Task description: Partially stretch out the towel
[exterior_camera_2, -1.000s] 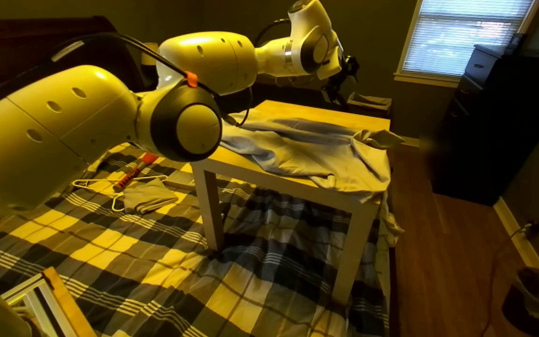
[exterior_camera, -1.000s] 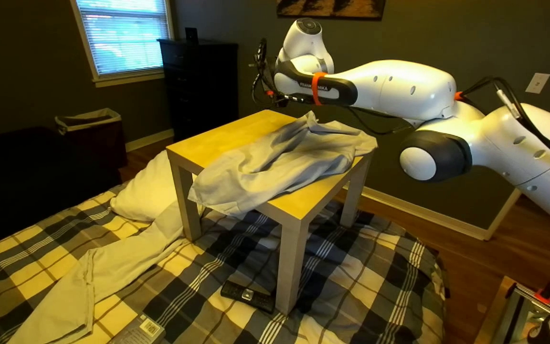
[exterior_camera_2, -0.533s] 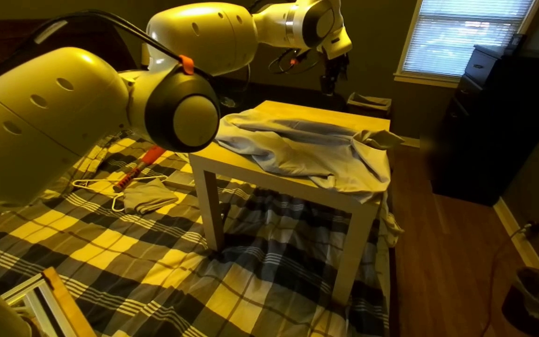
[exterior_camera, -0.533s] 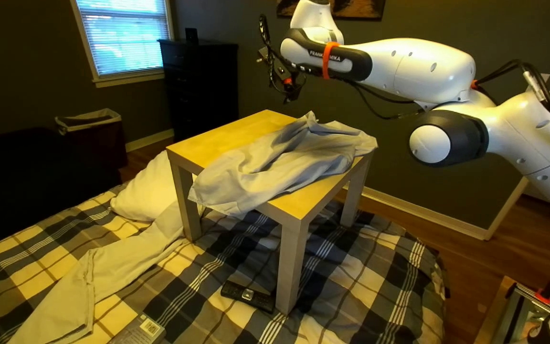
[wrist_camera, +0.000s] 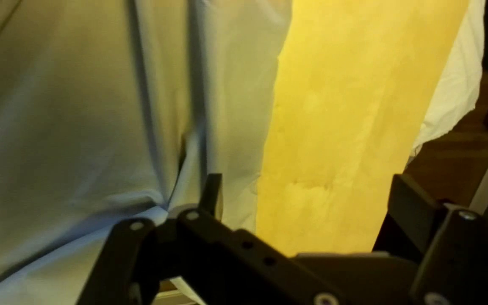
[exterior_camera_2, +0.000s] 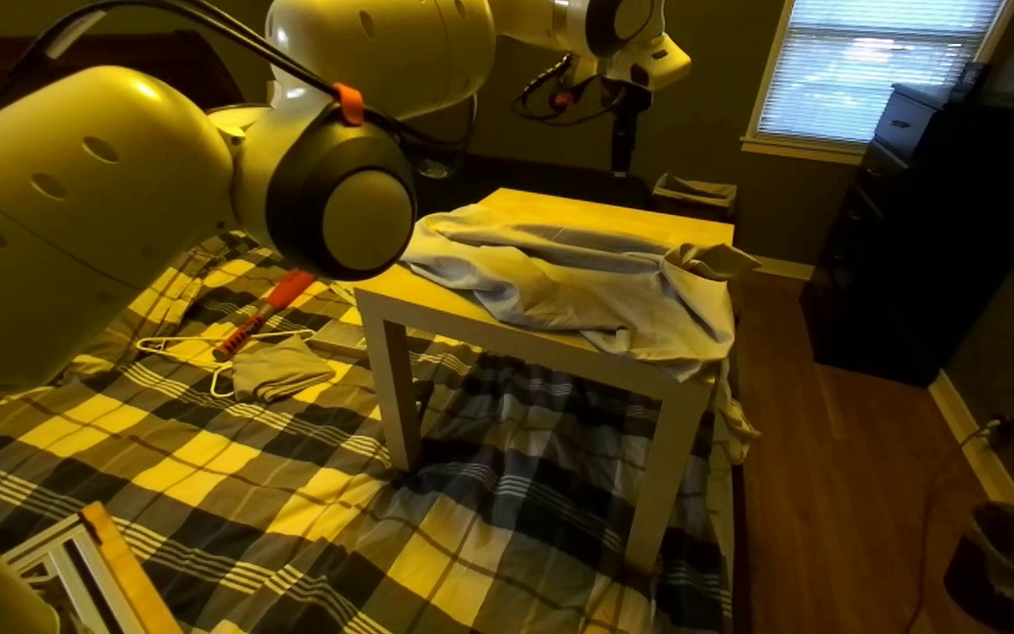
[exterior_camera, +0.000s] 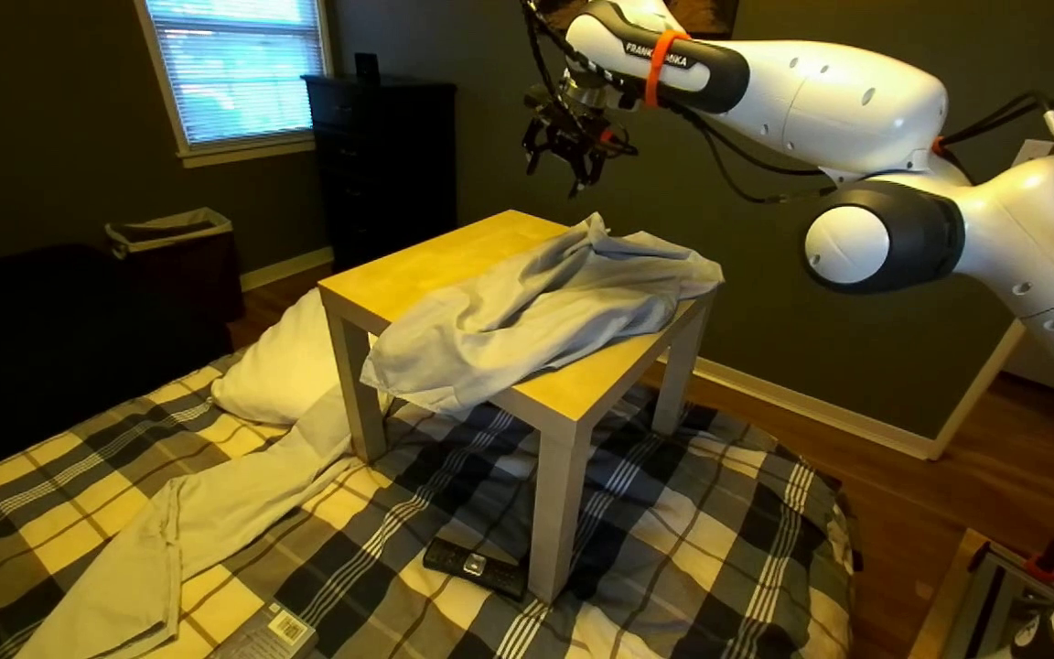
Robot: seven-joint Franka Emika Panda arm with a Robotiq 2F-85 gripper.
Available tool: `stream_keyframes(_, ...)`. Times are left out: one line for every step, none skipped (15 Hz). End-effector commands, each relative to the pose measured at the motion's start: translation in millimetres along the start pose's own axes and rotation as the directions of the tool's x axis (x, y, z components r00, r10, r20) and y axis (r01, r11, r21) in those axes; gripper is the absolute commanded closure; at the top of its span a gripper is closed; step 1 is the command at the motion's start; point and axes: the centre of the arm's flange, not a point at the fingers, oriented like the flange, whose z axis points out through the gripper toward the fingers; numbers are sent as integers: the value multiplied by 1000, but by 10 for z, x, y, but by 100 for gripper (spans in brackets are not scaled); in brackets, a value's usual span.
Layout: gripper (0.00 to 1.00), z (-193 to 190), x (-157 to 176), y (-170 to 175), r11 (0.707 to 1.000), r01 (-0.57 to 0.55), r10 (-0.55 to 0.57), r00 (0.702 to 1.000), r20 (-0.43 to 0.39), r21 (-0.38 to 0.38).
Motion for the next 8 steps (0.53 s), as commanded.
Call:
stream_keyframes(0,20,-76,432,980,184,-181,982,49,-75)
stream_keyframes(0,15,37,78,994,97,-96,995,23,-40)
stream_keyframes(0,17,52,91,993,107,-107,994,24,-43)
stream_keyframes(0,13,56,91,993,106,-106,994,22,-43)
stream_keyframes(0,14,53,89,993,107,-106,994,22,-43)
stream_keyframes(0,13,47,86,993,107,-106,994,22,-43)
stream_keyframes(0,14,43,83,993,108,-107,994,22,-43)
stream_keyframes(0,14,43,84,993,108,-107,994,22,-43)
